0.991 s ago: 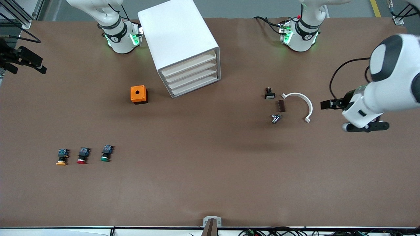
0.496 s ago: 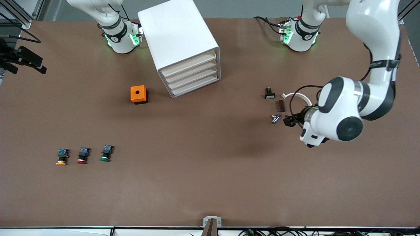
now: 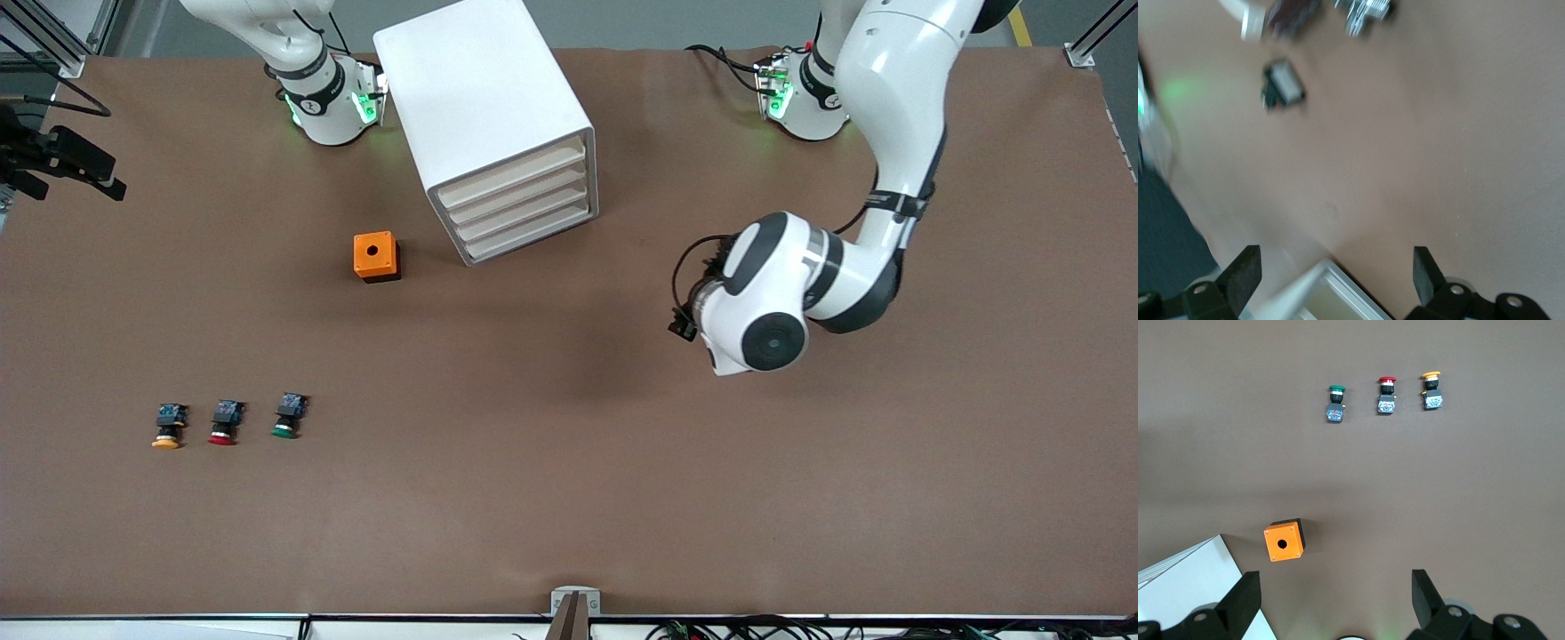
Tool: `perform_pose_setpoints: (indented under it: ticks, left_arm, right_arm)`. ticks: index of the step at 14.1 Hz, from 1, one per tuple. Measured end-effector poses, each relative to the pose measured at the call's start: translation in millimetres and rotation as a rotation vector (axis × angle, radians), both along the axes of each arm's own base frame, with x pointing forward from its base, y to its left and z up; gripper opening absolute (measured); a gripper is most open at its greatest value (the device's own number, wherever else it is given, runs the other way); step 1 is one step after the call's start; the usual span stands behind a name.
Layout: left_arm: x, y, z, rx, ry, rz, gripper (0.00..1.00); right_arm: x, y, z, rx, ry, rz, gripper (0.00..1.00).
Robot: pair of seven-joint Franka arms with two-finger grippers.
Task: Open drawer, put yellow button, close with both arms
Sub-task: 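Reach the left gripper to the top drawer front of the cabinet, then pull the top drawer open with the left gripper while the right gripper reaches the buttons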
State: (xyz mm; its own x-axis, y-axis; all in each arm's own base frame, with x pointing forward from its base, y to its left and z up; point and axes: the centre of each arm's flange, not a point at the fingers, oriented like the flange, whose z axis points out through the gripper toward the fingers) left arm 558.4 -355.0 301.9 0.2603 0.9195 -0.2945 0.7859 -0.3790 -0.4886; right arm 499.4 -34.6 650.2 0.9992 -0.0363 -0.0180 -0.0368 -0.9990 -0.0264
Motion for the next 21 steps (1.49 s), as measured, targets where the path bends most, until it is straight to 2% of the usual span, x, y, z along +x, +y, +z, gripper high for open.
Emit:
perform_pose_setpoints:
  ticks: [3, 8, 11, 13, 16, 17, 19, 20, 21]
  left_arm:
    - [-16.5, -33.6, -5.5, 0.024, 0.119, 0.212, 1.0]
    - [-28.9, -68.0, 6.5, -0.051, 0.358, 0.47, 1.0]
    - [-37.0, -85.6, 6.0, -0.017, 0.496, 0.599, 1.0]
    - [-48.8, -103.6, -1.1, 0.005, 0.582, 0.643, 0.97]
    - [-72.9, -129.0, -13.2, 0.075, 0.651, 0.652, 0.91]
    - [-80.4, -136.6, -18.2, 0.101, 0.676, 0.661, 0.8]
    - [-90.8, -146.8, -28.9, 0.142, 0.718, 0.677, 0.76]
    - [-94.6, -150.1, -31.9, 0.158, 0.735, 0.681, 0.69]
    - [-99.0, -153.1, -33.6, 0.177, 0.749, 0.681, 0.69]
  right_arm:
    - [0.0, -0.4, 0.0, -0.002, 0.0, 0.0, 1.0]
    - [0.4, -1.5, 0.4, -0.009, -0.004, -0.001, 1.0]
    - [0.8, -2.0, 2.6, -0.019, -0.011, 0.0, 1.0]
    - [0.7, -3.2, 6.7, -0.032, -0.019, -0.001, 1.0]
    - [3.5, -6.4, 0.6, -0.034, -0.005, -0.006, 1.0]
    - [8.7, -7.1, -8.1, -0.036, 0.012, -0.007, 1.0]
    - [29.7, -7.8, -36.4, -0.042, 0.04, -0.008, 1.0]
    - [42.2, -9.0, -52.6, -0.046, 0.046, -0.01, 1.0]
    - [54.0, -12.6, -69.7, -0.05, 0.056, -0.016, 1.0]
